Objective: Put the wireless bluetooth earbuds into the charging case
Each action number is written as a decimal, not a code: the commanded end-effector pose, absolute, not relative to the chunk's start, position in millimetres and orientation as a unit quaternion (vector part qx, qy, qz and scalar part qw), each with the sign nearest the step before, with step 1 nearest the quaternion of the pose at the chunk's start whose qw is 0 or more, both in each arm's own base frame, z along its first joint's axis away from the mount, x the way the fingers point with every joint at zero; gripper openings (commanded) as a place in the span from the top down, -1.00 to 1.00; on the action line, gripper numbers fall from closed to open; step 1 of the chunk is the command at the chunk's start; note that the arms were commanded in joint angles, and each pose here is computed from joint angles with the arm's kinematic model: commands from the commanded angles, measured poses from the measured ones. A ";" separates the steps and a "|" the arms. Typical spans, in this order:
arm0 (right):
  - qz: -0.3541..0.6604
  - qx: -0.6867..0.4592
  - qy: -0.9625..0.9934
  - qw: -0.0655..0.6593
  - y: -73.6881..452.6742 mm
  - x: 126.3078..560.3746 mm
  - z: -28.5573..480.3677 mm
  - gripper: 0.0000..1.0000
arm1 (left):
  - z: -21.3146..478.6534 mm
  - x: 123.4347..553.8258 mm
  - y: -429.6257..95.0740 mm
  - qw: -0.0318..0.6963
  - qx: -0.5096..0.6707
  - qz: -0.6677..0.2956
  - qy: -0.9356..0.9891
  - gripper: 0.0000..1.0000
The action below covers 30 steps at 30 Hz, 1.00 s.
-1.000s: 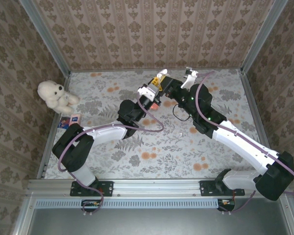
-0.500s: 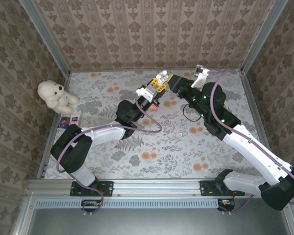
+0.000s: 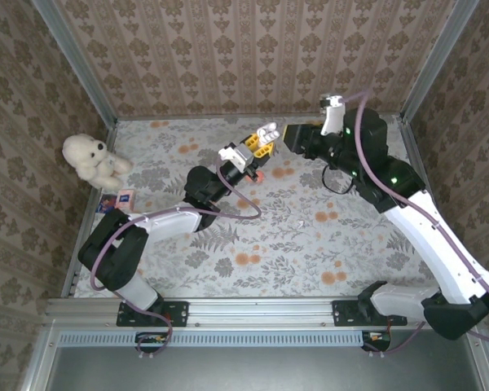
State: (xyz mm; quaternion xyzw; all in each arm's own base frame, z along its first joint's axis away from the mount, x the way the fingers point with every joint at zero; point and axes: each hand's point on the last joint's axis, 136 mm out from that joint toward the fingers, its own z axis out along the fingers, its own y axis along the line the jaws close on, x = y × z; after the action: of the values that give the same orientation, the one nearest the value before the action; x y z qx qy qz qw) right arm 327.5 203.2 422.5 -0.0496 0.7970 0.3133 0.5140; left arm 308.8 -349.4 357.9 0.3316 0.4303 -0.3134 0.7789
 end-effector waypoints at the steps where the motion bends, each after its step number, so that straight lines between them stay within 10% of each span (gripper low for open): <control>1: 0.280 -0.093 0.840 0.455 206.1 318.2 393.0 0.11 | 378.6 291.9 -343.0 0.785 0.334 -0.339 0.396 1.00; 17: 0.304 -0.115 0.840 0.433 237.6 322.2 386.9 0.48 | 367.4 289.5 -347.5 0.770 0.346 -0.353 0.403 1.00; 30: 0.319 -0.118 0.829 0.444 249.6 327.2 401.6 0.26 | 365.7 287.5 -348.7 0.765 0.349 -0.361 0.403 1.00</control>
State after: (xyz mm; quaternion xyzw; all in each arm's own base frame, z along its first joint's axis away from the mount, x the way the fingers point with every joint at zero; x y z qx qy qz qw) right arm 325.3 243.7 383.4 -0.1163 0.8436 0.3033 0.4276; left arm 296.4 -356.2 347.7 0.3551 0.4273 -0.3484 0.7549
